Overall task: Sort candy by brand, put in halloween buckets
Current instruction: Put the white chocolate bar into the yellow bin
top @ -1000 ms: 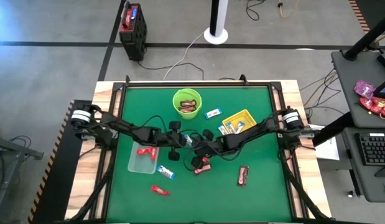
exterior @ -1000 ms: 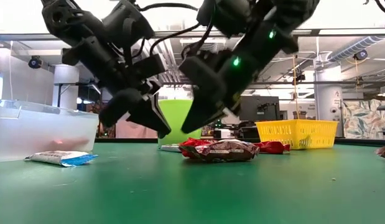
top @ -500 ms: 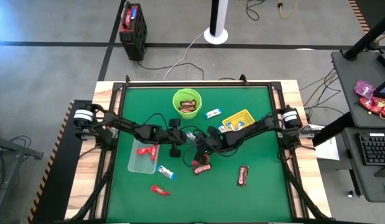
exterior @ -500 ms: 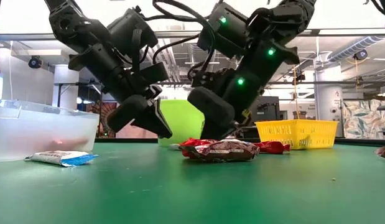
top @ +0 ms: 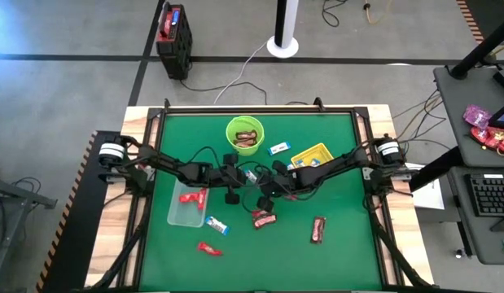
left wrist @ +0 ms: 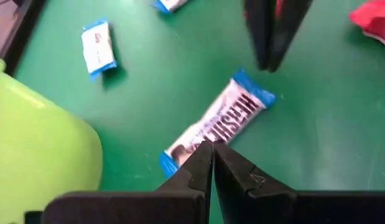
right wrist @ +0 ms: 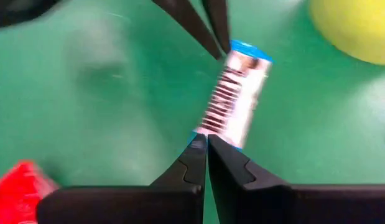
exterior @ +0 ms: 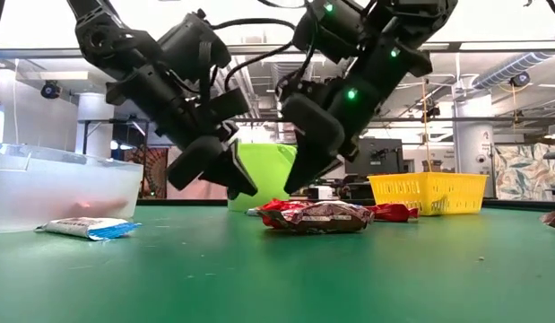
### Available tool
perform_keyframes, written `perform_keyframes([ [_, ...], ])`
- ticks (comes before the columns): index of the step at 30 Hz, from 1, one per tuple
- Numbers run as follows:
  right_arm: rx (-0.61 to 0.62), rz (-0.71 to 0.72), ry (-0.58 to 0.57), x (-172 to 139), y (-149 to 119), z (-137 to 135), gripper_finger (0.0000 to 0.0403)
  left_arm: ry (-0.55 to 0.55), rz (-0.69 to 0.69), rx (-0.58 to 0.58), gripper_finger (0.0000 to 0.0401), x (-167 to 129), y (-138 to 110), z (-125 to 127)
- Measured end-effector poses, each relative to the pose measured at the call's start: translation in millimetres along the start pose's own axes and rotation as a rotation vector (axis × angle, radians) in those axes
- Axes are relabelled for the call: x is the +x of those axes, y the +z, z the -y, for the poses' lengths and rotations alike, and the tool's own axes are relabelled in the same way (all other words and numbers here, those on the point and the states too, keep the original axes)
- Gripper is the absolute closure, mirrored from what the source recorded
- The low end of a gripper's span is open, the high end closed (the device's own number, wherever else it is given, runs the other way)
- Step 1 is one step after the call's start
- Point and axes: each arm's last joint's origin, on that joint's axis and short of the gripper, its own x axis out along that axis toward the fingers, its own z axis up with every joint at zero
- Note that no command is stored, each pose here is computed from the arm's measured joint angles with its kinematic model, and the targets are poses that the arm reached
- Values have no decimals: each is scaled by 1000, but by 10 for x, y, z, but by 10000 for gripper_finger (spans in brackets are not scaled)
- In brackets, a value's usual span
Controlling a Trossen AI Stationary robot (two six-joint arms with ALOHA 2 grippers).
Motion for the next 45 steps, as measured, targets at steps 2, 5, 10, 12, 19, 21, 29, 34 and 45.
perform_keyframes([
  [2,7,10,-44,8,-19,22,392,12,3,-8,401,12,-1,-42],
  [5,21,49,-74,15,-7,32,380,26,-10,-22,401,30,-24,-103],
  [10,36,50,-57,23,4,47,327,30,-20,-30,401,39,-43,-130],
  [12,38,46,-53,39,-6,47,296,30,-20,-30,401,39,-44,-130],
  [19,42,85,-46,170,-110,47,196,26,-32,-34,401,38,-88,-119],
  [21,40,97,-41,192,-131,48,177,26,-35,-34,401,38,-97,-117],
  [29,0,92,-45,290,-226,57,148,24,-51,-36,401,193,-190,-50],
  [34,-10,85,-50,386,-287,45,161,23,-65,-63,401,281,-245,-11],
  [45,-7,67,-47,425,-316,52,262,16,-85,-76,401,299,-280,3],
])
